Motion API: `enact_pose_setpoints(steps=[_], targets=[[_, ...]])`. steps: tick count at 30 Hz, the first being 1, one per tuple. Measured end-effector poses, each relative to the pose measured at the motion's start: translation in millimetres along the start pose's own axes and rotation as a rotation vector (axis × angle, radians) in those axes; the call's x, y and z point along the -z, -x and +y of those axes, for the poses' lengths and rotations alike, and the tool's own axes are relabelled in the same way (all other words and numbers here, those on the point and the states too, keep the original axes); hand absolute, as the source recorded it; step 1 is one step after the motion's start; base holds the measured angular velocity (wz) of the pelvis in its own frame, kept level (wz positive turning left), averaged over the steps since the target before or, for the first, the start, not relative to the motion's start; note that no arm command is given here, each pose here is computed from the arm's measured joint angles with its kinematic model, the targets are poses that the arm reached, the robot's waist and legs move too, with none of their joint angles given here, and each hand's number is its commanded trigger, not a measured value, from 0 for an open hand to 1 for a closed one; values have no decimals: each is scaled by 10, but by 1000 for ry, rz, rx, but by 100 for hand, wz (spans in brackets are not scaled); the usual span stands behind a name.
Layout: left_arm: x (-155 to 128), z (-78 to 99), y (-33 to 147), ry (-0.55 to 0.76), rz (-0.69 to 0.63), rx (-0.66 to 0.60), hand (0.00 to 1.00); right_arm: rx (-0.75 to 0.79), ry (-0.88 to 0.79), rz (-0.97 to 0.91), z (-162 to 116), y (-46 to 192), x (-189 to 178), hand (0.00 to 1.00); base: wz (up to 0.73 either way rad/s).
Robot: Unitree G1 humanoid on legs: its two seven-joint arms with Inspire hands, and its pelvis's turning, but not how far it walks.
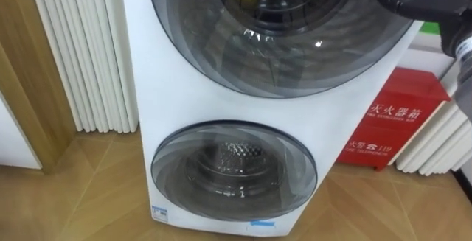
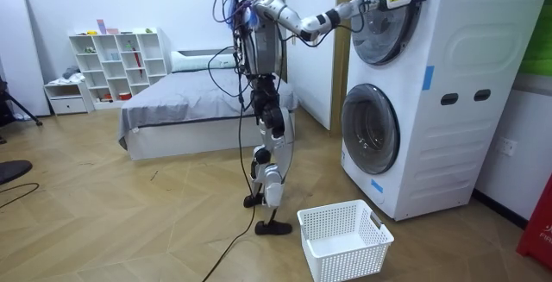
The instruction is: Pick clothes from washing machine
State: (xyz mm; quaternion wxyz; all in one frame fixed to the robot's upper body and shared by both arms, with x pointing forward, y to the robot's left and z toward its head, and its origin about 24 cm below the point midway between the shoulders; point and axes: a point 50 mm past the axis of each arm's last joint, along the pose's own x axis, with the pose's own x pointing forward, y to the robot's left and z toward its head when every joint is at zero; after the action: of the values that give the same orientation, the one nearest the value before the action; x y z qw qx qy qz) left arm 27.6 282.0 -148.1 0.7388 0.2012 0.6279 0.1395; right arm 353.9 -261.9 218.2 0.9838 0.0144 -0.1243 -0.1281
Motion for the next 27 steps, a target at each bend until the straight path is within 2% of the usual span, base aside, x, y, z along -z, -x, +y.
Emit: enact_pose_setpoints(steps=[11, 16, 27], targets=[[-121, -41, -10, -32, -26, 15, 0, -60, 43, -8, 208, 163, 183, 0, -10], [-152, -51, -11, -37, -22, 18, 0, -65, 12, 10, 240, 194, 256, 0, 0], [-98, -103, 3, -91, -11, 19, 0, -51, -66, 153, 233, 489, 785, 0, -1]])
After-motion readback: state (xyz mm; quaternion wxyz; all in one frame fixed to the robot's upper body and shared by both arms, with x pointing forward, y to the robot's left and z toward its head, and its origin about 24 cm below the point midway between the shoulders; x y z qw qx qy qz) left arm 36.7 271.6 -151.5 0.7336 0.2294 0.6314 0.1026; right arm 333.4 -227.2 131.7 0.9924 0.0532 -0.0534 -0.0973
